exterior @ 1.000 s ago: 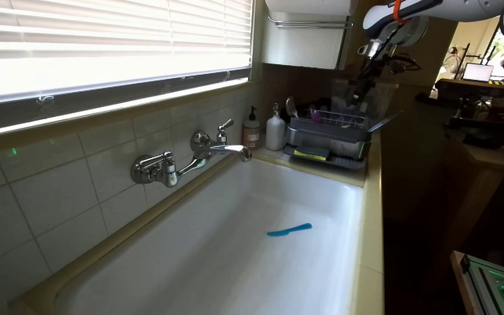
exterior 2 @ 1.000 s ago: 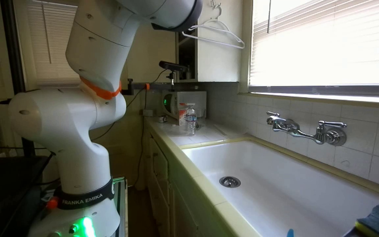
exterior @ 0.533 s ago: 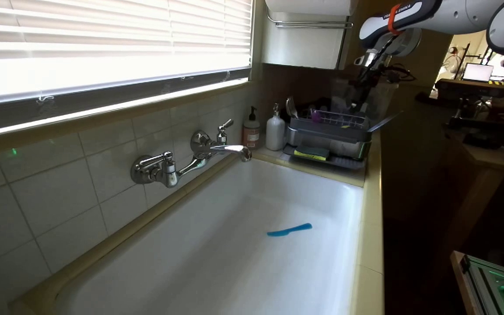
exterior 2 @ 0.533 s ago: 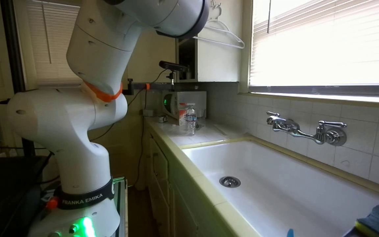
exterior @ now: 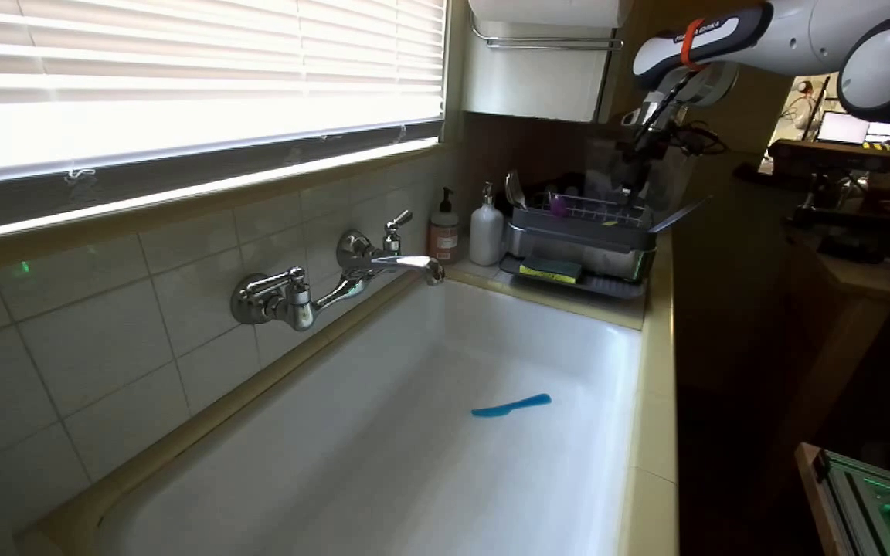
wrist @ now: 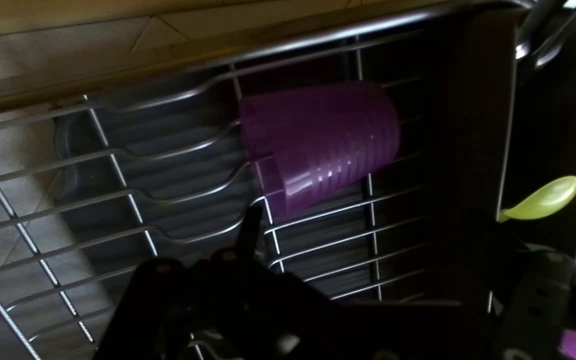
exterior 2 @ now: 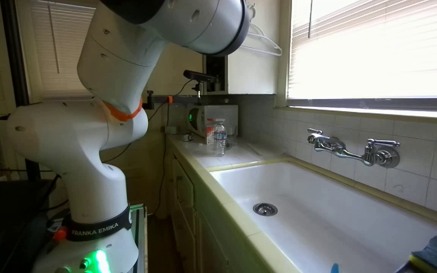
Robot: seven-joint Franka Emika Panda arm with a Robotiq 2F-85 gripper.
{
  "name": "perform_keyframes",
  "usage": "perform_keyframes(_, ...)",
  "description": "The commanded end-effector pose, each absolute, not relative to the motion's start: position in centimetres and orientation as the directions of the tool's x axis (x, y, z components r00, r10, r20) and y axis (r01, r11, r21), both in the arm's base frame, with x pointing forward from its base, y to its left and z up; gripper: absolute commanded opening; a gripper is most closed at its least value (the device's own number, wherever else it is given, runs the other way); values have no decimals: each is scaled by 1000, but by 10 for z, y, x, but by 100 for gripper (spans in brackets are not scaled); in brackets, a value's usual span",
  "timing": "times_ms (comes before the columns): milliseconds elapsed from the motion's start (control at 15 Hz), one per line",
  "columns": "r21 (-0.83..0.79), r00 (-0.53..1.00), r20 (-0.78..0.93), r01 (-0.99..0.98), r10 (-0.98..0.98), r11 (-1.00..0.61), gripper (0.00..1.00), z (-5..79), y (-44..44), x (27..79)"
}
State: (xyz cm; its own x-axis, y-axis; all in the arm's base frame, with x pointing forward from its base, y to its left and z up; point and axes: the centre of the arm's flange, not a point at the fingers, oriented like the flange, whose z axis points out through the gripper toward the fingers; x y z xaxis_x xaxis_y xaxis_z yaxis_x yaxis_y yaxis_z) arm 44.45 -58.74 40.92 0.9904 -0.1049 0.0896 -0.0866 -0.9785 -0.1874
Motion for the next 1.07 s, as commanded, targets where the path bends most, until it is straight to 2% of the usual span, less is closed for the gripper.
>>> perform_keyframes(0, -222, 994, 82, -53, -72, -974, 100, 402, -608, 455)
perform_keyframes(1000, -275, 995, 98, 22, -5, -961, 100, 369, -607, 468)
